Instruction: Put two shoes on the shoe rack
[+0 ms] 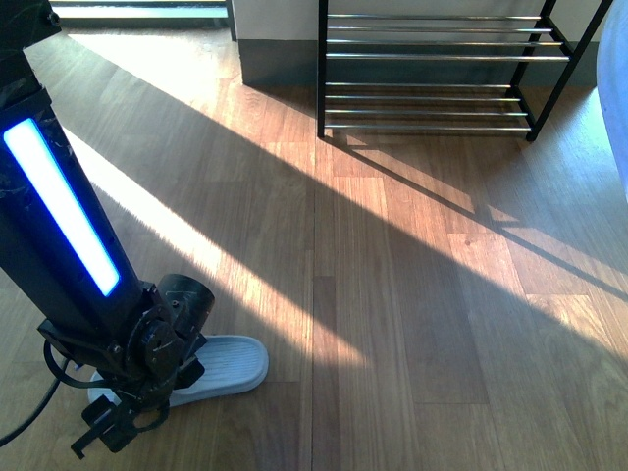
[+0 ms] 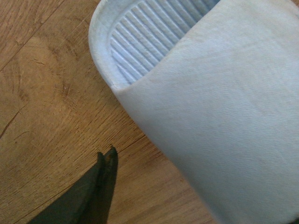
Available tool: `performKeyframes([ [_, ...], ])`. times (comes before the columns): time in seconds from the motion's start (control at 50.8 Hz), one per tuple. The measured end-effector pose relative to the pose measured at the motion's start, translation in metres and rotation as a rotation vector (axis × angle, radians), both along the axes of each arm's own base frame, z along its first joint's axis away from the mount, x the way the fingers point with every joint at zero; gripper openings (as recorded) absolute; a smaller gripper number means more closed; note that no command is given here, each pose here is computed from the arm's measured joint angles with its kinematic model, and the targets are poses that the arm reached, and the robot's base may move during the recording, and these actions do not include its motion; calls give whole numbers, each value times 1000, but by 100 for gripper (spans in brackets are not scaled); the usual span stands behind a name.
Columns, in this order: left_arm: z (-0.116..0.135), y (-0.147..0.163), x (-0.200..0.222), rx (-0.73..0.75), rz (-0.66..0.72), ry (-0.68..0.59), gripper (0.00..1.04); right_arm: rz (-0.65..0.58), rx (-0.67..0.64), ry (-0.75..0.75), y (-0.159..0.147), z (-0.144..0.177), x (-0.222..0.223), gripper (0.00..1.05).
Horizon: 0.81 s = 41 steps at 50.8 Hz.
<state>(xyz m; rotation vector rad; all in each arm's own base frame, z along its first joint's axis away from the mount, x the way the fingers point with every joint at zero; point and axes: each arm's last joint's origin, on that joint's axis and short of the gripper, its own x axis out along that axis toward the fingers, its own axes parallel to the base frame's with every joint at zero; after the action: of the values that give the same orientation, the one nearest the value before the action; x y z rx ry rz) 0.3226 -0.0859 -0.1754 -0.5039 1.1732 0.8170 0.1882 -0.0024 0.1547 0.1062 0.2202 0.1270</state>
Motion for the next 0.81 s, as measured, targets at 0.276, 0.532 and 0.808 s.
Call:
performKeyframes([
  [0.276, 0, 1, 2, -1, 4, -11, 30, 0, 0, 0, 0, 0, 0, 1],
  [0.532, 7, 4, -1, 2, 10, -28, 3, 0, 0, 0, 0, 0, 0, 1],
  [0.808, 52, 8, 11, 49, -95, -120, 2, 0, 0, 0, 0, 0, 0, 1],
])
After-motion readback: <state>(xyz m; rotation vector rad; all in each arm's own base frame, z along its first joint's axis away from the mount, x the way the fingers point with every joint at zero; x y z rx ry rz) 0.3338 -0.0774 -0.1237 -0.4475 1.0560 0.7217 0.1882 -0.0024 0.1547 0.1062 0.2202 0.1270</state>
